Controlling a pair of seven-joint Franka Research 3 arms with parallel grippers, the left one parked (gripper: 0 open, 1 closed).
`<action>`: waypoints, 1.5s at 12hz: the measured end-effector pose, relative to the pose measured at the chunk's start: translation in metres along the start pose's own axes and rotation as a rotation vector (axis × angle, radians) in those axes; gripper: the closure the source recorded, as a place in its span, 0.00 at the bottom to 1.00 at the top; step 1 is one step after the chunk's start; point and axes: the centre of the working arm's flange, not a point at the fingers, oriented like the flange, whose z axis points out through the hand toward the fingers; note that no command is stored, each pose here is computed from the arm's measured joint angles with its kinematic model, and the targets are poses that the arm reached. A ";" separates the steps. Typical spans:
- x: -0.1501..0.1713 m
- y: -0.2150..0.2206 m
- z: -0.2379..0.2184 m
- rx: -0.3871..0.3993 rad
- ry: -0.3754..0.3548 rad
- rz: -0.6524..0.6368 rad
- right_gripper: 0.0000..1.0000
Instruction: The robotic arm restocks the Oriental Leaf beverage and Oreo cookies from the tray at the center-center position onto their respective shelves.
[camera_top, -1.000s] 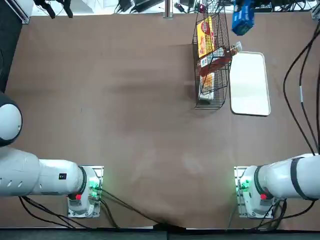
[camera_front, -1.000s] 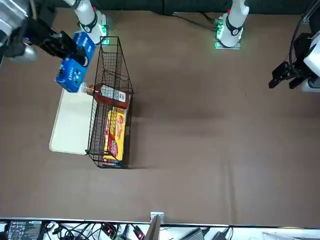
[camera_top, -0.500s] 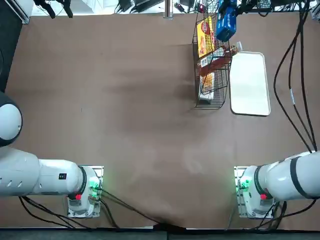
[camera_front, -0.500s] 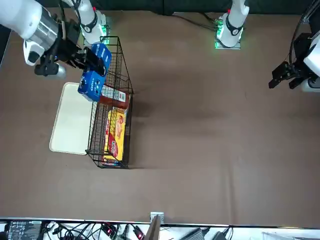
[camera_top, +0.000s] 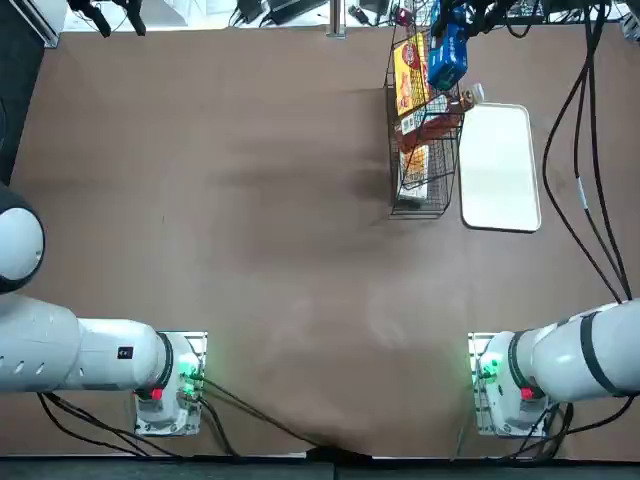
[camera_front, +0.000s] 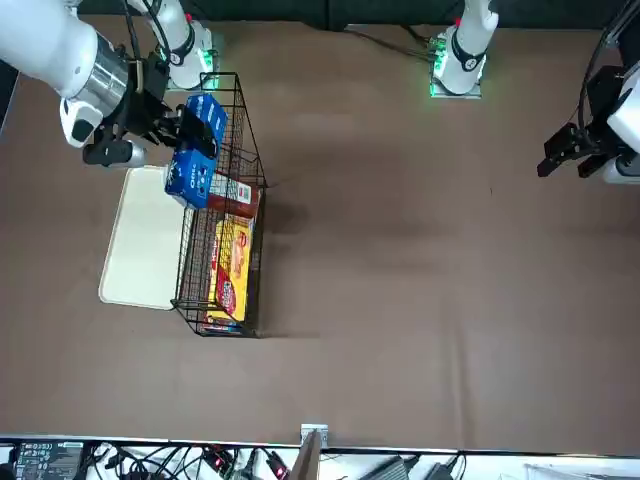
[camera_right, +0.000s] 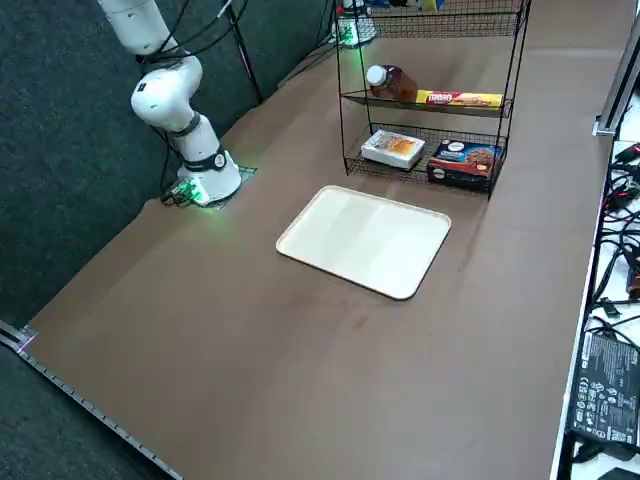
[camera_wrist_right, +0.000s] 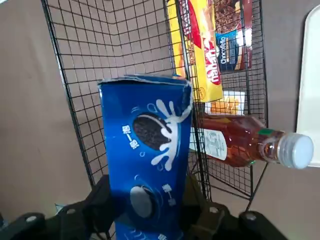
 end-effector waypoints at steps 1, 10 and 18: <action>0.001 0.000 0.003 -0.002 -0.004 -0.011 0.34; 0.004 -0.004 0.002 -0.001 0.001 -0.041 0.00; 0.005 0.055 -0.069 -0.257 0.116 -0.089 0.00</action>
